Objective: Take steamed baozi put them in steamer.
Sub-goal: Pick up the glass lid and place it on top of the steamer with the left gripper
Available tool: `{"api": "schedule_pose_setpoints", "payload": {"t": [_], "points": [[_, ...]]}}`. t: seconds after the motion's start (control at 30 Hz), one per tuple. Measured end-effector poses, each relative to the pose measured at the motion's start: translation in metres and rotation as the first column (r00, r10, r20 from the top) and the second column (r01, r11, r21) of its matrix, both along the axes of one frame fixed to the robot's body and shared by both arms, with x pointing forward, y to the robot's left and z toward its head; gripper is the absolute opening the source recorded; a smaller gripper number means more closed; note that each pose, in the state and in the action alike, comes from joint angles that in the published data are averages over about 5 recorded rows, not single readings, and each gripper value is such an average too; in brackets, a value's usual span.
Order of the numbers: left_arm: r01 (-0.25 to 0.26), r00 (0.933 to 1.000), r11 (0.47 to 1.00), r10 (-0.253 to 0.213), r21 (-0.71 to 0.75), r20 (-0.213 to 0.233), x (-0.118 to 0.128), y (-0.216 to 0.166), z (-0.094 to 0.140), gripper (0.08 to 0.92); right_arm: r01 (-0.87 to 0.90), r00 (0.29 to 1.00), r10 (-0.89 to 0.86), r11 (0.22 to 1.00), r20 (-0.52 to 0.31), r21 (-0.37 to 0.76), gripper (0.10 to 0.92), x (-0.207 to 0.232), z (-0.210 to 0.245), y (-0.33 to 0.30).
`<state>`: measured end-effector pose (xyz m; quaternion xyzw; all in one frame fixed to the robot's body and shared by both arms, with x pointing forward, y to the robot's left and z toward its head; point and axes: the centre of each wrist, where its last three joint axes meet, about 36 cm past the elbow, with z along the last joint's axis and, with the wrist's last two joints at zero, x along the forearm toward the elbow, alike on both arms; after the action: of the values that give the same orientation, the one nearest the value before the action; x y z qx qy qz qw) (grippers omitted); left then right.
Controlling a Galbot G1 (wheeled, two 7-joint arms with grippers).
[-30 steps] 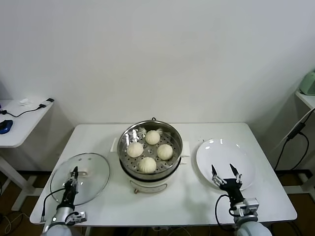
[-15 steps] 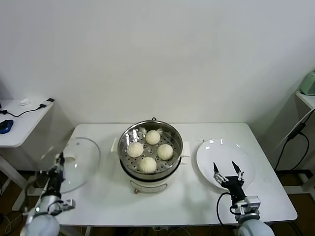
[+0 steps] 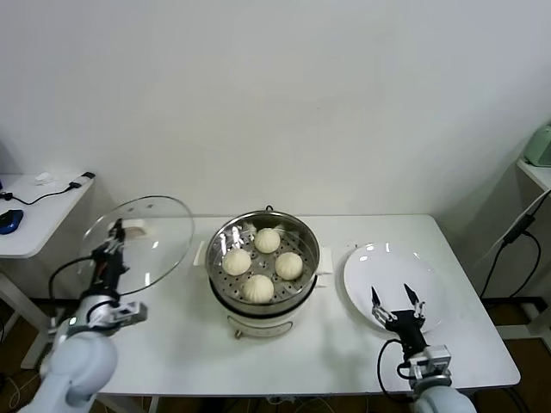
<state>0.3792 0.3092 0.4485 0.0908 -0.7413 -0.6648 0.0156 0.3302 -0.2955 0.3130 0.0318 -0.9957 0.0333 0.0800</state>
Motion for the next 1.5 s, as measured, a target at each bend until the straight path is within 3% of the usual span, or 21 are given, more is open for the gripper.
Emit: {"api": "schedule_pose_setpoints", "payload": {"t": [0.37, 0.8, 1.1, 1.5], "points": [[0.084, 0.9952, 0.996, -0.084, -0.017, -0.05, 0.006, -0.11, 0.015, 0.129, -0.004, 0.999, 0.004, 1.0, 0.039, -0.02, 0.823, -0.003, -0.009, -0.004], [0.123, 0.9891, 0.992, -0.126, -0.035, -0.076, -0.002, -0.216, 0.01, 0.129, 0.028, 0.998, -0.026, 0.999, 0.061, -0.029, 0.823, -0.01, -0.019, -0.015], [0.115, 0.9898, 0.993, -0.118, -0.033, -0.08, -0.003, -0.254, 0.002, 0.129, 0.051, 0.995, -0.049, 0.998, 0.085, -0.022, 0.823, -0.012, -0.024, -0.019], [0.096, 0.992, 0.995, -0.095, 0.007, -0.083, 0.006, -0.27, -0.017, 0.129, 0.08, 0.989, -0.077, 0.997, 0.127, -0.021, 0.823, -0.009, -0.025, -0.02]]}}
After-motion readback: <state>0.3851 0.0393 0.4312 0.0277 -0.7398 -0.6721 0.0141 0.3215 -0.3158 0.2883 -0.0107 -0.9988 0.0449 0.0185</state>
